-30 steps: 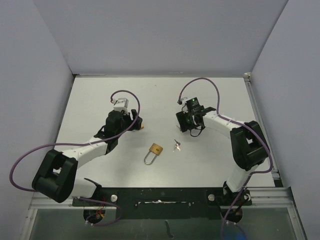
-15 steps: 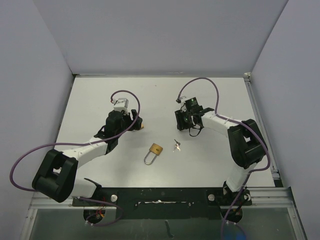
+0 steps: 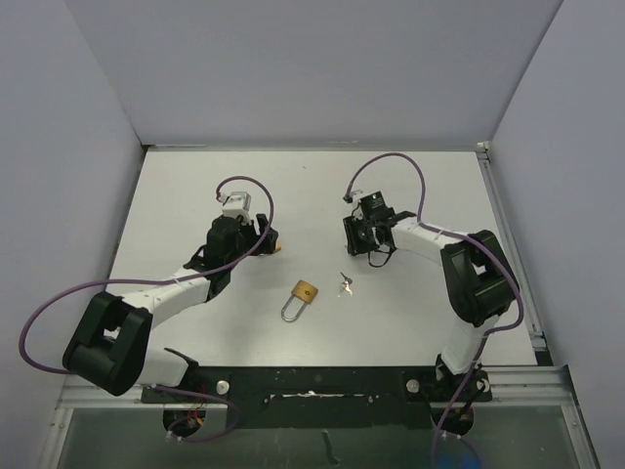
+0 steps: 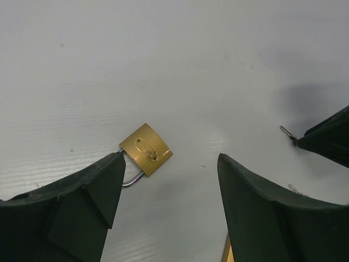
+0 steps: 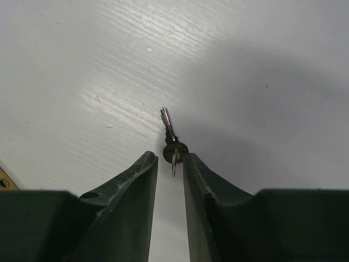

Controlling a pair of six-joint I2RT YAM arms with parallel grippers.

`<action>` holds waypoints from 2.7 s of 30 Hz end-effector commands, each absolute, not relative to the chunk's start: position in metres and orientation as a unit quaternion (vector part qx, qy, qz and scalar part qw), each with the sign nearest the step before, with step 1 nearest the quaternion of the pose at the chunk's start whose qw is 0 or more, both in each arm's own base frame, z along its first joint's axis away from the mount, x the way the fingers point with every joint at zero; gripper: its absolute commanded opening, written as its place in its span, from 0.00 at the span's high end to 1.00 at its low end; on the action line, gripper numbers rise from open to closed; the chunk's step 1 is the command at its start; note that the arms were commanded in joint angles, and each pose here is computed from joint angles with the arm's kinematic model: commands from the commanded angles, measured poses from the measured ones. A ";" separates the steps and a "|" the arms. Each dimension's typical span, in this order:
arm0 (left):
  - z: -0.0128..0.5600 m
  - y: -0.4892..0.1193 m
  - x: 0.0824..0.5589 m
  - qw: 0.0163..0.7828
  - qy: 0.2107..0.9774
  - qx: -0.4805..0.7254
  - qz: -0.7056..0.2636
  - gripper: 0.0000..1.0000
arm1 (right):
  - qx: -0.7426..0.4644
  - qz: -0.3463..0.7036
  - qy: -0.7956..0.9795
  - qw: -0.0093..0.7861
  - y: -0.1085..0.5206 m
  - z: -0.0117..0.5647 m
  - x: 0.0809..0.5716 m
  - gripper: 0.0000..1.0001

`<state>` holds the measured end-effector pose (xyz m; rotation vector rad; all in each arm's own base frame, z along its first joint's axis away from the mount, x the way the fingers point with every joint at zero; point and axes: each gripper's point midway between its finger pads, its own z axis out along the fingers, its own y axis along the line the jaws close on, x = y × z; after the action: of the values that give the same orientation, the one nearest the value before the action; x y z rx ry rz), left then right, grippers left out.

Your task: Unlock with the key

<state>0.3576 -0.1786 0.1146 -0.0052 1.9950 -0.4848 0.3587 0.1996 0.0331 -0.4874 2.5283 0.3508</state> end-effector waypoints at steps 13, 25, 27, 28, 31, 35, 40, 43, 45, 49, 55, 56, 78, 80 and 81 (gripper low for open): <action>0.124 -0.184 0.363 0.532 0.820 -0.004 -0.212 0.33 | -0.174 0.121 0.940 0.268 0.198 0.022 0.363 0.78; 0.122 -0.184 0.362 0.529 0.822 -0.004 -0.213 0.33 | -0.172 0.109 0.941 0.269 0.193 0.021 0.364 0.96; 0.122 -0.184 0.361 0.529 0.821 -0.004 -0.214 0.33 | -0.176 0.107 0.940 0.272 0.192 0.023 0.365 1.00; 0.123 -0.184 0.361 0.529 0.821 -0.003 -0.215 0.33 | -0.181 0.106 0.938 0.274 0.193 0.024 0.364 1.00; 0.127 -0.191 0.360 0.528 0.817 0.005 -0.232 0.33 | -0.198 0.103 0.927 0.300 0.192 0.034 0.367 1.00; 0.136 -0.210 0.355 0.519 0.805 0.018 -0.287 0.33 | -0.220 0.109 0.900 0.360 0.193 0.060 0.373 1.00; 0.149 -0.234 0.347 0.504 0.780 0.010 -0.370 0.32 | -0.232 0.126 0.874 0.408 0.197 0.088 0.375 1.00; 0.156 -0.242 0.346 0.501 0.767 0.006 -0.401 0.32 | -0.236 0.142 0.858 0.433 0.201 0.101 0.374 1.00; 0.158 -0.245 0.345 0.497 0.765 0.007 -0.410 0.32 | -0.239 0.155 0.848 0.446 0.205 0.109 0.372 1.00; 0.163 -0.252 0.344 0.489 0.757 0.007 -0.433 0.32 | -0.245 0.175 0.831 0.468 0.211 0.122 0.370 1.00; 0.168 -0.261 0.339 0.476 0.739 -0.001 -0.476 0.32 | -0.250 0.186 0.822 0.477 0.215 0.133 0.371 1.00; 0.167 -0.262 0.338 0.475 0.740 -0.001 -0.476 0.32 | -0.250 0.187 0.822 0.477 0.216 0.133 0.372 1.00; 0.155 -0.247 0.332 0.481 0.755 -0.011 -0.446 0.32 | -0.252 0.199 0.842 0.433 0.235 0.079 0.402 1.00; 0.153 -0.247 0.332 0.479 0.756 -0.011 -0.446 0.32 | -0.249 0.199 0.847 0.426 0.232 0.073 0.395 1.00; 0.153 -0.247 0.332 0.479 0.756 -0.011 -0.446 0.32 | -0.247 0.199 0.848 0.425 0.230 0.072 0.392 1.00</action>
<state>0.3273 -0.2467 0.1296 -0.0505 1.9346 -1.0843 0.3913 0.2315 0.0590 -0.6396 2.1819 0.4806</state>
